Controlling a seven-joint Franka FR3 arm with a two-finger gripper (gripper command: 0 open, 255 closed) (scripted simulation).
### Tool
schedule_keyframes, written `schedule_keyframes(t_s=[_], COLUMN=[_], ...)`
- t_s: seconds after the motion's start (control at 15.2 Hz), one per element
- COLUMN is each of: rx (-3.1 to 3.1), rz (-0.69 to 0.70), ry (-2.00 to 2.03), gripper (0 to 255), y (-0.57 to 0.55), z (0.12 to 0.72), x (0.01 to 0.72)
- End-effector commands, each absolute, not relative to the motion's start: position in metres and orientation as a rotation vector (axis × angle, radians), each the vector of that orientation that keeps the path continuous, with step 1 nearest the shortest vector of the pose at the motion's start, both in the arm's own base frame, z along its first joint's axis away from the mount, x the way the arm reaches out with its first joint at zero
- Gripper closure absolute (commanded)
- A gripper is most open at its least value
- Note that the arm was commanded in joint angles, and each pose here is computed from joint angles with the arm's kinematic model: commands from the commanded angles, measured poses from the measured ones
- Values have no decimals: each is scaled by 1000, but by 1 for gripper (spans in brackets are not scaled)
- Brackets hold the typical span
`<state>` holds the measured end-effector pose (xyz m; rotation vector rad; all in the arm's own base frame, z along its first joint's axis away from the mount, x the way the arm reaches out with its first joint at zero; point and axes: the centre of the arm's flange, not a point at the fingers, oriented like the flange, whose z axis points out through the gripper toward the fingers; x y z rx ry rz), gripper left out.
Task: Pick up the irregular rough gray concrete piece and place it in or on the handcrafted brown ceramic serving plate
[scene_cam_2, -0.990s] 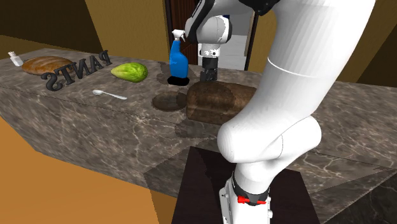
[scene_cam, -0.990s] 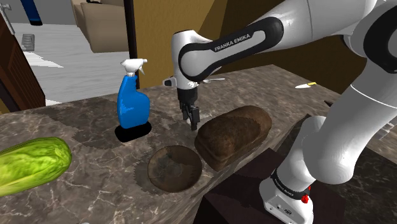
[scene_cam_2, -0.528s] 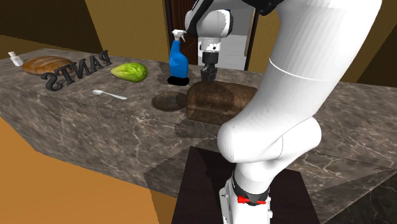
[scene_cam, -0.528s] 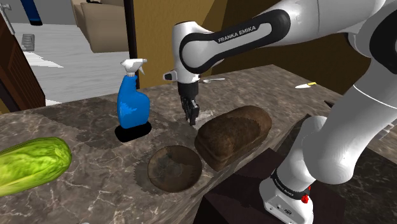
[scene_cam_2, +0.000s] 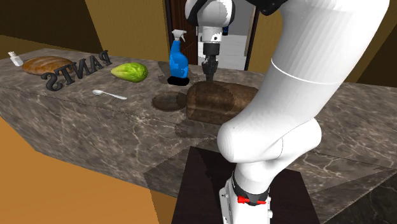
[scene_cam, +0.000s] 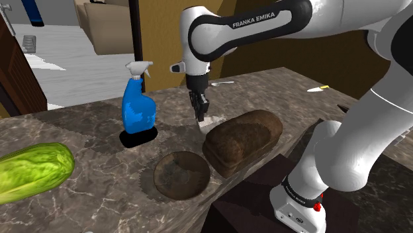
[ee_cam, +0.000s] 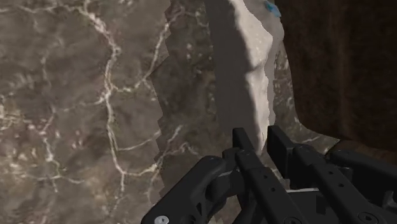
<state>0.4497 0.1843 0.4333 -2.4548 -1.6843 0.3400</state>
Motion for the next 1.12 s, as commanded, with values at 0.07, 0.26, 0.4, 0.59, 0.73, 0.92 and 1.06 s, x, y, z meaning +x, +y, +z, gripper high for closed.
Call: schedule_keyframes(t_s=[0.07, 0.26, 0.4, 0.59, 0.73, 0.92, 1.06], rx=[-2455, -2455, -2454, -2353, -2234, -2230, -2230], rz=[340, 340, 339, 338, 335, 335, 335], ry=[-1684, -1684, -1685, -1898, -2105, -2112, -2112], gripper=[255, 255, 255, 0, 0, 0, 0], y=[184, 184, 189, 191, 191, 189, 188], z=[450, 465, 462, 438, 414, 403, 393], x=[448, 448, 445, 434, 424, 421, 419])
